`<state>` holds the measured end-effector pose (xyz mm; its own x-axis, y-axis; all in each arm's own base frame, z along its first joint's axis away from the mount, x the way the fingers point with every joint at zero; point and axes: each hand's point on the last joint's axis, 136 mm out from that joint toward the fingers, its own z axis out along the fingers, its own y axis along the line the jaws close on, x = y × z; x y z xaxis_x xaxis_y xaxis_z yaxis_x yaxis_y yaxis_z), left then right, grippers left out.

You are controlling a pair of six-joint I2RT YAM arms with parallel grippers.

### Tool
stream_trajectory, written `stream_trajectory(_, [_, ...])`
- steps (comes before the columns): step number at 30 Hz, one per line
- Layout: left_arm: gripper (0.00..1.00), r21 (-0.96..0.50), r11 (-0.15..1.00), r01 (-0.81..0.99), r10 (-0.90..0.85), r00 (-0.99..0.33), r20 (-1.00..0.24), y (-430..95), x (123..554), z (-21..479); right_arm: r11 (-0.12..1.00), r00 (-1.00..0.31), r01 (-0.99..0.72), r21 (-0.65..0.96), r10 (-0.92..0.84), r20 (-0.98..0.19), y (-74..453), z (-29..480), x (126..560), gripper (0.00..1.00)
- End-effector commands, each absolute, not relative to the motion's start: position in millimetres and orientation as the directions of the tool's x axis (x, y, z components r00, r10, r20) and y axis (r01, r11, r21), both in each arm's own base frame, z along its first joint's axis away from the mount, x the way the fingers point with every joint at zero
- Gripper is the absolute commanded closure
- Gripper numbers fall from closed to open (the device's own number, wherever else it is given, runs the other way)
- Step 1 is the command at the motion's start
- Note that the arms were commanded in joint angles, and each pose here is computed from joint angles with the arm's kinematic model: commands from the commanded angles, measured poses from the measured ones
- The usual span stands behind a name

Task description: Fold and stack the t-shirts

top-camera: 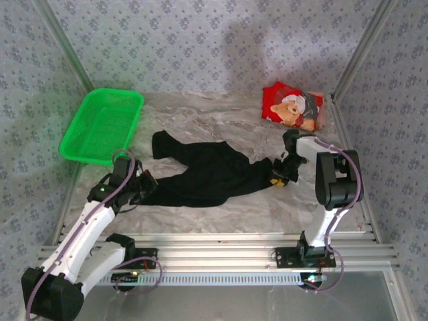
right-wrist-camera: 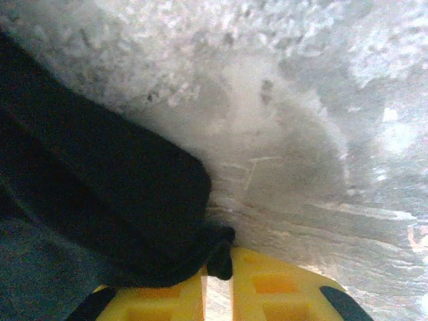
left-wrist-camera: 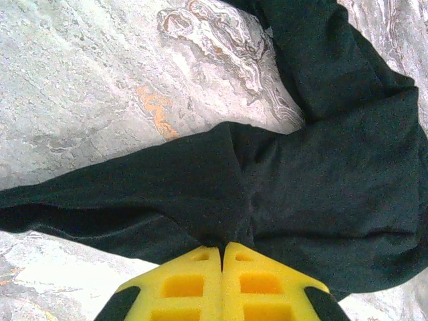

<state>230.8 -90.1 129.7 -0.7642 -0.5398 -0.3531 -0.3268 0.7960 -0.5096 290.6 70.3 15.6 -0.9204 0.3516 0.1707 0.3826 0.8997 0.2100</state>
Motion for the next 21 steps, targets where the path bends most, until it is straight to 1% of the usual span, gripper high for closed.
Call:
stream_trajectory(1, [1.0, -0.521, 0.792, -0.318, -0.539, -0.764, -0.353, -90.9, 228.9, 132.4, 0.905, -0.928, 0.372, 0.205, 0.358, 0.107, 68.9, 8.1, 316.4, 0.96])
stream_trajectory(2, [1.0, -0.52, 0.792, -0.319, -0.54, -0.764, -0.354, -90.6, 228.7, 132.5, 0.905, -0.928, 0.373, 0.204, 0.359, 0.103, 68.3, 8.9, 318.2, 1.0])
stream_trajectory(5, [1.0, -0.517, 0.795, -0.319, -0.541, -0.758, -0.364, -88.5, 229.5, 136.2, 0.903, -0.931, 0.366, 0.225, 0.356, 0.083, 69.9, 22.0, 321.6, 1.0])
stream_trajectory(8, [1.0, -0.52, 0.795, -0.313, -0.543, -0.749, -0.38, -85.6, 232.6, 148.0, 0.905, -0.937, 0.345, 0.25, 0.348, 0.033, 69.1, 54.6, 319.3, 1.0])
stream_trajectory(9, [1.0, -0.535, 0.788, -0.306, -0.551, -0.739, -0.389, -84.9, 236.4, 157.8, 0.902, -0.938, 0.329, 0.281, 0.347, -0.017, 69.6, 78.3, 327.0, 1.0])
stream_trajectory(12, [1.0, -0.56, 0.781, -0.275, -0.56, -0.706, -0.434, -79.4, 247.6, 200.2, 0.878, -0.929, 0.276, 0.392, 0.348, -0.124, 72.4, 145.0, 331.7, 1.0])
stream_trajectory(14, [1.0, -0.582, 0.779, -0.233, -0.563, -0.669, -0.486, -75.2, 258.5, 240.8, 0.852, -0.905, 0.239, 0.465, 0.369, -0.211, 69.2, 195.3, 334.8, 1.0])
stream_trajectory(17, [1.0, -0.594, 0.79, -0.154, -0.546, -0.619, -0.565, -72.2, 274.4, 305.8, 0.762, -0.822, 0.195, 0.617, 0.471, -0.322, 59.9, 274.4, 343.3, 1.0])
stream_trajectory(21, [1.0, -0.582, 0.812, -0.035, -0.504, -0.545, -0.67, -73.9, 285.1, 383.1, 0.639, -0.725, 0.1, 0.763, 0.572, -0.384, 52.8, 354.6, 348.2, 1.0])
